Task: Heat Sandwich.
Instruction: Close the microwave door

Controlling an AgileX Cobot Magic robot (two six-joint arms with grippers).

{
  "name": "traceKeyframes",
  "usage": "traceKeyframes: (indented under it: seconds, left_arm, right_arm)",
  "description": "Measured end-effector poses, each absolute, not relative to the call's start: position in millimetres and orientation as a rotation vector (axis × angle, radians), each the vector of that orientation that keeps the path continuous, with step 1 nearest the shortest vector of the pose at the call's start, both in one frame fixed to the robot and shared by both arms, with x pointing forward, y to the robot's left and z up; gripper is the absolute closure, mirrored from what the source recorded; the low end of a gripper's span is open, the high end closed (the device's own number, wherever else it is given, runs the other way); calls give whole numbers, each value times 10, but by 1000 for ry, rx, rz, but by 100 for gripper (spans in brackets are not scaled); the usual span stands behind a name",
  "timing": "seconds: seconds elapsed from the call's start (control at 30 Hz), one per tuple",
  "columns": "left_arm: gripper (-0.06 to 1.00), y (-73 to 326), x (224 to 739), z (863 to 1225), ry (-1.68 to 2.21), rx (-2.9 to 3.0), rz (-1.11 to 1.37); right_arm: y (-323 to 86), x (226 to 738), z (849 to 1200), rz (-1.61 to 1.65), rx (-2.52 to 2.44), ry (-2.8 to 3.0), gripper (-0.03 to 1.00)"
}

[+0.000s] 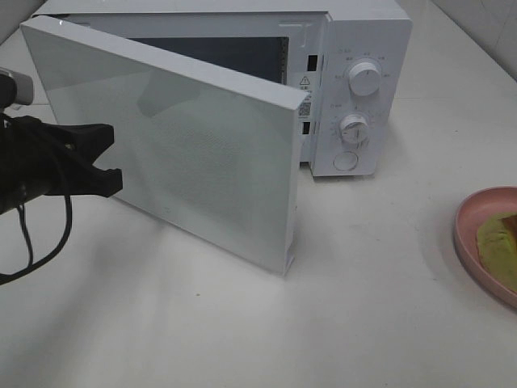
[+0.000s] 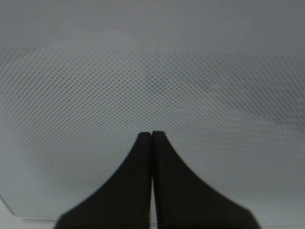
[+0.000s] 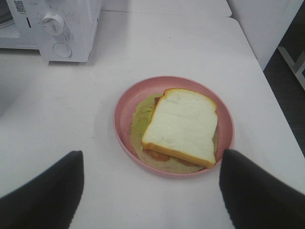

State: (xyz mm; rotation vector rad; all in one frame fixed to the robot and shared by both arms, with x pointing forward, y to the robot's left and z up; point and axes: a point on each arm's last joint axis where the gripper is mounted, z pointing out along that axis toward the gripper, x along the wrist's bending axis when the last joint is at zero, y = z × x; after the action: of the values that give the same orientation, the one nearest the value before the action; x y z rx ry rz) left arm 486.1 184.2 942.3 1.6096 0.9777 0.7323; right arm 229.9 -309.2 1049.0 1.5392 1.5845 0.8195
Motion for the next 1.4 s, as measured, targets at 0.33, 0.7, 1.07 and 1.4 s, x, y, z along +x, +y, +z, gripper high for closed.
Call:
traceKeyframes:
  seconds: [0.33, 0.7, 1.07, 1.4]
  left_arm:
    - [94, 1492, 4977, 9424, 966, 1589, 744]
    - [94, 1175, 5157, 9489, 940, 1578, 720]
    - [94, 999, 5414, 9581, 954, 1568, 710]
    - [94, 739, 5539, 9585, 932, 1573, 678]
  right_arm:
    - [-3092, 2299, 10491, 820, 1538, 1584, 21]
    - [-3092, 2299, 10491, 820, 1538, 1584, 21]
    - [-3092, 2299, 10491, 820, 1538, 1584, 21]
    - [-3092, 2299, 10491, 820, 1538, 1584, 21]
